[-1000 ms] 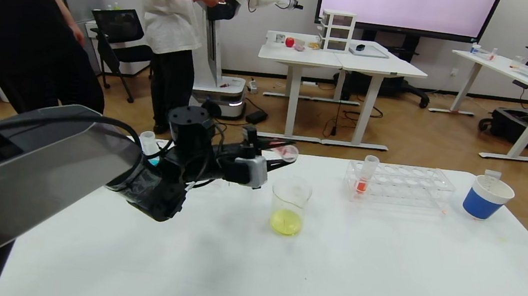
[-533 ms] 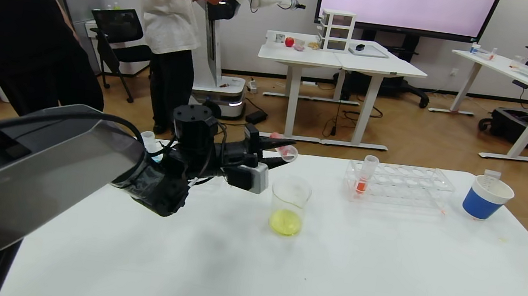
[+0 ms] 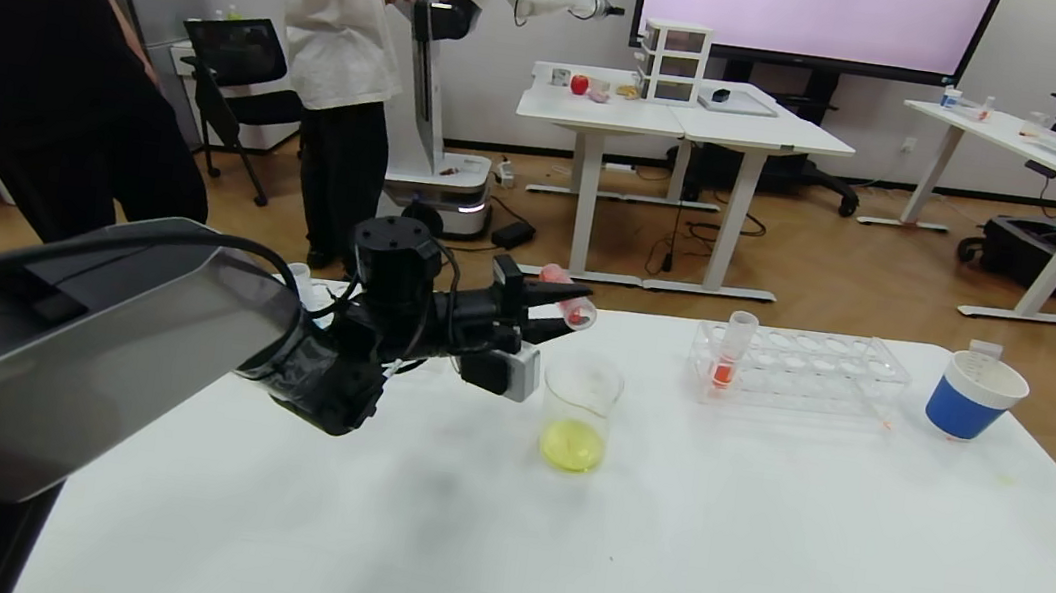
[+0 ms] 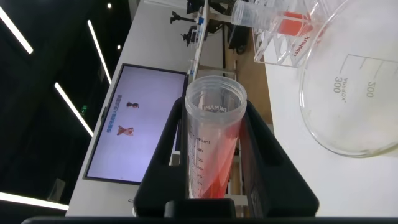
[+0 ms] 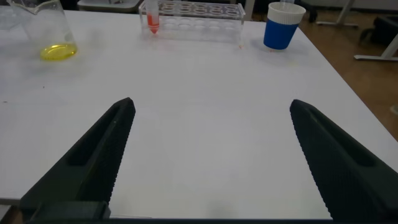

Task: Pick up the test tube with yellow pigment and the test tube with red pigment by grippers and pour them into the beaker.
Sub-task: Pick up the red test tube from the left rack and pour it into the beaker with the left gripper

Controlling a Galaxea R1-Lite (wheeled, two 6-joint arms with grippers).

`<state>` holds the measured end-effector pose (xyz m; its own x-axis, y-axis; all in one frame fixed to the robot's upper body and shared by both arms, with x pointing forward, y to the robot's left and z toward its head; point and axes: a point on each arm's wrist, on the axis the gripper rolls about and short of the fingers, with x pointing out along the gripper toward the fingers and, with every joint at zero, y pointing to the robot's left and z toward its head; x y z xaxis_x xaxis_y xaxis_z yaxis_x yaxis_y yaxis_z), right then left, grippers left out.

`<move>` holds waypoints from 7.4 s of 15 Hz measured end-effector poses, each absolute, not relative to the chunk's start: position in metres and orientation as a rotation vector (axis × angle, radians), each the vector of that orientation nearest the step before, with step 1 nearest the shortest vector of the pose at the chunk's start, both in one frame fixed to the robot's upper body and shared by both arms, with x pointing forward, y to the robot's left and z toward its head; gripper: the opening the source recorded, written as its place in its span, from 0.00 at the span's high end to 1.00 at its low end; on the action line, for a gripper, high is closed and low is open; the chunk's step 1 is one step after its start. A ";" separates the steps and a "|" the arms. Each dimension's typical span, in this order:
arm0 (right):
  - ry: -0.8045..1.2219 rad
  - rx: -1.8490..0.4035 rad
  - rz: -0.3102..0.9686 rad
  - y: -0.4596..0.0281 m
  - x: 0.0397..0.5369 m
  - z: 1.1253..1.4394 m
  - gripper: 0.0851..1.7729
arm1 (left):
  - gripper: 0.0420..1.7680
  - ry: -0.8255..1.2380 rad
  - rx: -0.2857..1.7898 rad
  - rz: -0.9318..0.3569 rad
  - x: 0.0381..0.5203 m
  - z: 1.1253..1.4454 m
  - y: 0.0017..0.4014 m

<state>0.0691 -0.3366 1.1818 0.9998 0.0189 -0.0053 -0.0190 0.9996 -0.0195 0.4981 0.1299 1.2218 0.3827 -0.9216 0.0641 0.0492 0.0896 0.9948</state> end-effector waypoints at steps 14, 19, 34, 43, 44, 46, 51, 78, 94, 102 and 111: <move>0.005 -0.020 0.019 -0.337 0.069 1.182 0.02 | 0.73 -0.977 1.483 -0.821 0.495 1.211 0.128; 0.005 -0.019 0.019 -0.337 0.069 1.182 0.02 | 0.73 -0.989 1.574 -0.831 0.494 1.213 0.128; 0.005 -0.020 0.019 -0.337 0.069 1.182 0.02 | 0.73 -0.645 1.069 -0.837 0.477 1.259 0.130; 0.005 -0.020 0.019 -0.337 0.069 1.182 0.02 | 0.73 -0.206 0.028 -0.140 0.463 1.296 0.130; 0.005 -0.019 0.019 -0.337 0.069 1.182 0.02 | 0.73 -0.160 -0.036 -0.103 0.463 1.299 0.134; 0.005 -0.020 0.019 -0.337 0.069 1.182 0.02 | 0.73 -0.132 -0.104 -0.056 0.460 1.306 0.142; 0.005 -0.020 0.019 -0.337 0.069 1.182 0.02 | 0.73 -0.119 -0.088 0.071 0.472 1.320 0.195; 0.005 -0.020 0.018 -0.337 0.069 1.182 0.02 | 0.73 0.034 -0.110 0.434 0.506 1.223 0.423; 0.005 -0.020 0.019 -0.337 0.069 1.182 0.02 | 0.01 -0.035 -0.079 0.334 0.503 1.269 0.382; 0.005 -0.019 0.019 -0.337 0.069 1.182 0.02 | 0.01 -0.104 -0.012 0.153 0.492 1.315 0.284; 0.005 -0.020 0.019 -0.337 0.069 1.182 0.02 | 0.01 -0.211 -0.003 0.103 0.401 1.391 0.279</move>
<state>0.0691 -0.3366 1.1819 0.9998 0.0185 -0.0049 -0.0186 0.9996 -0.0195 0.4015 0.2791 1.3906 0.9726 0.1020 0.2088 -0.1013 0.9948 -0.0140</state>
